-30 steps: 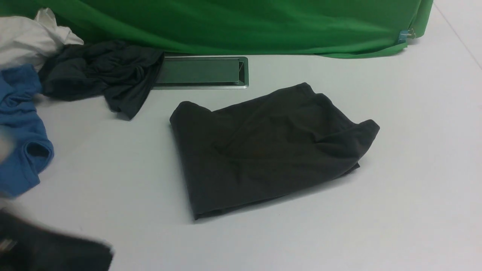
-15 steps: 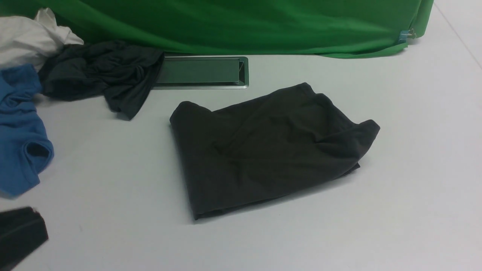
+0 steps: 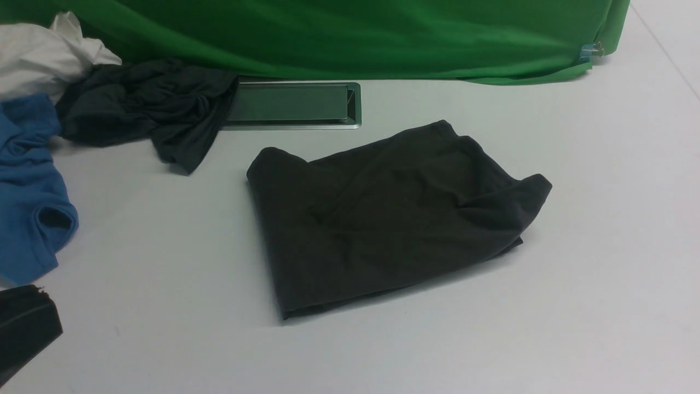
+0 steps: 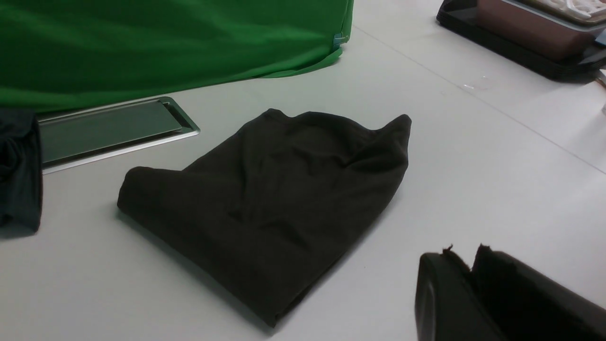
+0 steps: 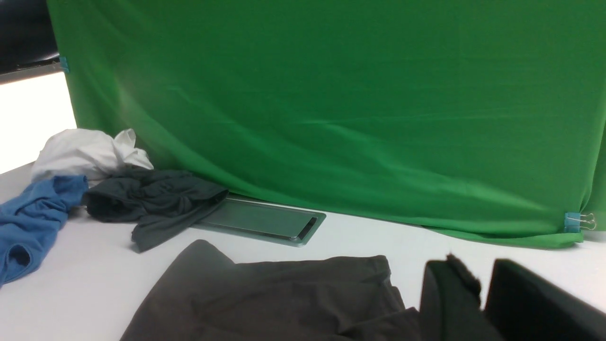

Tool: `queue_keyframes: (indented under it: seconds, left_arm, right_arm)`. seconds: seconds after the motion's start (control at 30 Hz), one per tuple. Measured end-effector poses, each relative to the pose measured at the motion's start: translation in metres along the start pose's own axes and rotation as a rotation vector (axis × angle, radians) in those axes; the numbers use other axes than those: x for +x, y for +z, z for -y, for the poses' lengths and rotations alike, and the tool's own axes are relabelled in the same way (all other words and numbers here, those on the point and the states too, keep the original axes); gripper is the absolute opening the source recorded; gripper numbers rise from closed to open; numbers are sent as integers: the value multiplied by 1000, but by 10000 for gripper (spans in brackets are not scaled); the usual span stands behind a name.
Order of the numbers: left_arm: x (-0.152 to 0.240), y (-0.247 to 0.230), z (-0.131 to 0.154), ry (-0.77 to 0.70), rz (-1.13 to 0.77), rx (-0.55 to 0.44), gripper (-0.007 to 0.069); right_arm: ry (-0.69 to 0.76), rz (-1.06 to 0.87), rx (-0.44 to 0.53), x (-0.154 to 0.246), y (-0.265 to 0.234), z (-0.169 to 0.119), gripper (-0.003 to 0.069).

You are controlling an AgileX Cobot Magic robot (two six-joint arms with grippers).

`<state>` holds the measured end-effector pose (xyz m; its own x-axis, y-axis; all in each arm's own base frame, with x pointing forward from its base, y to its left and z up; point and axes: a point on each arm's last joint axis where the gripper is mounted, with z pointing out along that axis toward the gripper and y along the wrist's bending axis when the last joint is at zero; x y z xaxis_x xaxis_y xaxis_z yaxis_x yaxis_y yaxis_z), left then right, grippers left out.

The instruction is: Fold a long-sleeved shirt on a white desktop.

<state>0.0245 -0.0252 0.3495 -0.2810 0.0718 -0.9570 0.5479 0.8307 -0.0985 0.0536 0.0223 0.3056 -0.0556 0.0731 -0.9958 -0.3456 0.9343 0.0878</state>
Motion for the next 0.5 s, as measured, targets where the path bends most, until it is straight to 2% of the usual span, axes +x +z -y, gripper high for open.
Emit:
queue_keyframes:
  seconds: [0.23,0.4,0.5]
  left_arm:
    - [15,18,-7,18,20,-37,111]
    - [31,45,-20,176,253,-138,113]
    - [44,55,-24,184,373,-162,115]
  right_arm:
    - [0,0,0,0,0,0,174]
    - [0,0,0,0,0,0,183]
    - [0,0,0,0,0,0,188]
